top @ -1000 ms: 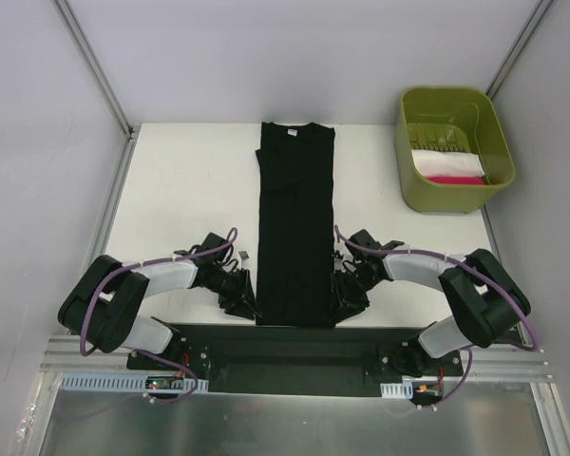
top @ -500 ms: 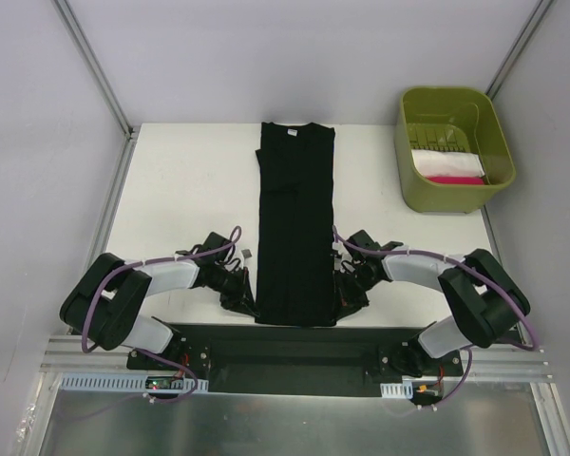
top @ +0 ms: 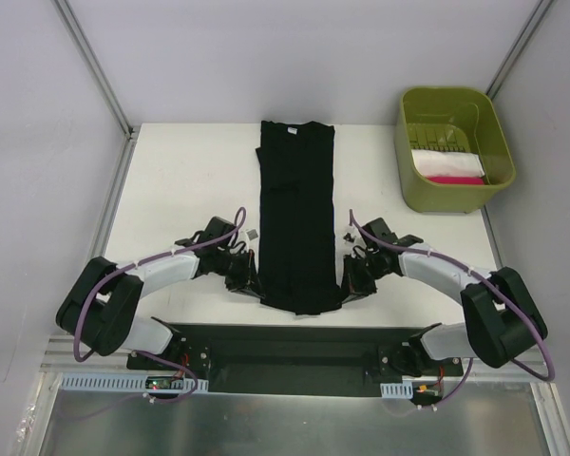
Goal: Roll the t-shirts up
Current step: Roll the T-shirt to the center of the board.
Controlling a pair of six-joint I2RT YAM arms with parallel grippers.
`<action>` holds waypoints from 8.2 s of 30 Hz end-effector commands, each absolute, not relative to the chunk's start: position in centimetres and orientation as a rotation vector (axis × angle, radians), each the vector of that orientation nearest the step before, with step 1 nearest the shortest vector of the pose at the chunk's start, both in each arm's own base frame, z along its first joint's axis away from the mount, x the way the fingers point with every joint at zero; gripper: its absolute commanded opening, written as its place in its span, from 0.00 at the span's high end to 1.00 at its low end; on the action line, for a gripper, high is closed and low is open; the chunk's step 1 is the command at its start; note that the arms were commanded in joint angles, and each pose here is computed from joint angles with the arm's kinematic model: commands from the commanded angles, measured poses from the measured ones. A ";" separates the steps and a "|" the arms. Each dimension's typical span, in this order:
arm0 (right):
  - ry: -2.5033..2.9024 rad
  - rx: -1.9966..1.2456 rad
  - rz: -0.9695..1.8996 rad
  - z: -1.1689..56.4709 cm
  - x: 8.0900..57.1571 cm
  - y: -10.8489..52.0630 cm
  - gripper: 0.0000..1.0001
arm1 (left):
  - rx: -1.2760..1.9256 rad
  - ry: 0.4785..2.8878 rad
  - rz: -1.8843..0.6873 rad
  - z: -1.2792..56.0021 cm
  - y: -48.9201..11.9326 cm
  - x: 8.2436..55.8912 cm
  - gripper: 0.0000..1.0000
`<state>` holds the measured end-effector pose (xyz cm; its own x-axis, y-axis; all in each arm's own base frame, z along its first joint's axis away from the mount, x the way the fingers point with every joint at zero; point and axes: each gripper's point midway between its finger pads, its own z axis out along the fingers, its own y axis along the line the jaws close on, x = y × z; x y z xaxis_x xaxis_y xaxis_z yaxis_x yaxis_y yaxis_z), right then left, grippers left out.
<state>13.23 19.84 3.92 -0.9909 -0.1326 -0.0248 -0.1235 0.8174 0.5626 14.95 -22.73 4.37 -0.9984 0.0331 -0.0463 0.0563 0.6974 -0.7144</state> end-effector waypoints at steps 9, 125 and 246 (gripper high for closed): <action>-3.083 0.158 -1.047 7.3 16.6 19.8 0.99 | 0.141 2.730 -1.127 7.9 -23.2 19.1 1.00; -3.709 1.647 -0.532 18.8 30.3 15.8 0.32 | 1.902 1.415 -0.436 3.6 -24.1 22.3 0.39; -2.135 2.130 -1.309 9.6 16.0 23.3 0.94 | 1.443 2.038 -1.334 9.4 -24.9 17.0 1.00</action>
<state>17.15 23.96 8.92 -0.0902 -0.7678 -0.6343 -0.9522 -0.1202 0.2810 17.86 -25.28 9.24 -0.3445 0.5715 -0.7448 0.9243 0.0674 -0.3758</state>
